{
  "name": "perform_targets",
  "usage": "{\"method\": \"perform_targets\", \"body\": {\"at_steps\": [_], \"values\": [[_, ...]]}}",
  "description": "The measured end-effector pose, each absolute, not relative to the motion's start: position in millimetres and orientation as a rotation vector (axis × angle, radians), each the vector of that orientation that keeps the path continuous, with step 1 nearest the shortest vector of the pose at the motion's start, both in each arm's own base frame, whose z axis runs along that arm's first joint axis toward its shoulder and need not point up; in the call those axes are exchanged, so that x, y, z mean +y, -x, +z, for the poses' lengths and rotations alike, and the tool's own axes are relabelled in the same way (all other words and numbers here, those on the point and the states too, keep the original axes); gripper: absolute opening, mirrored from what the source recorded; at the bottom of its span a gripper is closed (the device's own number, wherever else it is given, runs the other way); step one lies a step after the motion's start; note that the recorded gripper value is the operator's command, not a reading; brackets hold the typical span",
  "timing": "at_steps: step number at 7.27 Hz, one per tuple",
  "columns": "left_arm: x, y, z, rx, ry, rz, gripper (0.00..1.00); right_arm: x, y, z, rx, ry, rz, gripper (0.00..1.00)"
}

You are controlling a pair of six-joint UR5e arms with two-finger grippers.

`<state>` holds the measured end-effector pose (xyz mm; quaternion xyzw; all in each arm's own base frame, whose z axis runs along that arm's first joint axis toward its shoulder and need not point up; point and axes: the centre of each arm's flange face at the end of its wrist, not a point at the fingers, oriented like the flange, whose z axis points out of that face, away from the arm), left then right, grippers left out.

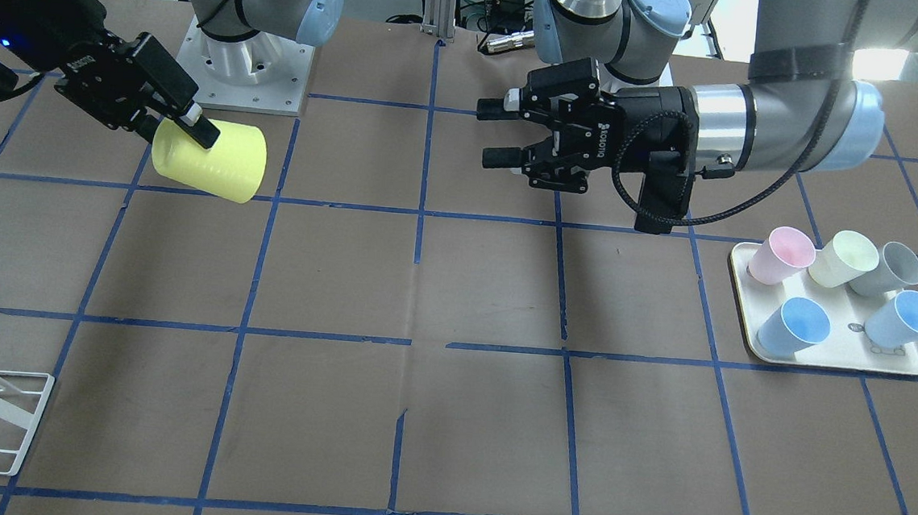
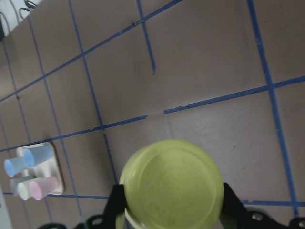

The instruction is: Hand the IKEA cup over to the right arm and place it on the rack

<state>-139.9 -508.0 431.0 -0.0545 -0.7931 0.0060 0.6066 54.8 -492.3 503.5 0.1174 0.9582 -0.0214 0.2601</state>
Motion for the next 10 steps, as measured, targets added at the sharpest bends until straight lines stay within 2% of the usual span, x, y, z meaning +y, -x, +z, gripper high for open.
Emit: {"method": "perform_targets", "body": {"at_steps": [1, 2, 3, 5, 7, 10], "values": [[-511, 128, 427, -1.959, 0.165, -0.025, 0.70, -490, -45, 498, 2.730, -0.229, -0.070, 0.11], [-515, 117, 422, -2.128, 0.195, -0.066, 0.79, -492, -35, 492, 2.842, -0.148, -0.075, 0.00], [-521, 104, 420, -2.337, 0.206, -0.084, 0.87, -501, -24, 481, 2.928, -0.105, -0.079, 0.00], [-531, 76, 437, -2.725, 0.226, -0.084, 0.98, -536, 4, 454, 3.091, -0.039, -0.081, 0.00], [-542, 78, 471, -3.019, 0.316, -0.077, 1.00, -570, 38, 441, 3.234, 0.001, -0.085, 0.00], [-522, 141, 505, -3.208, 0.310, 0.027, 1.00, -614, 92, 448, 3.304, -0.087, -0.167, 0.00]]}}
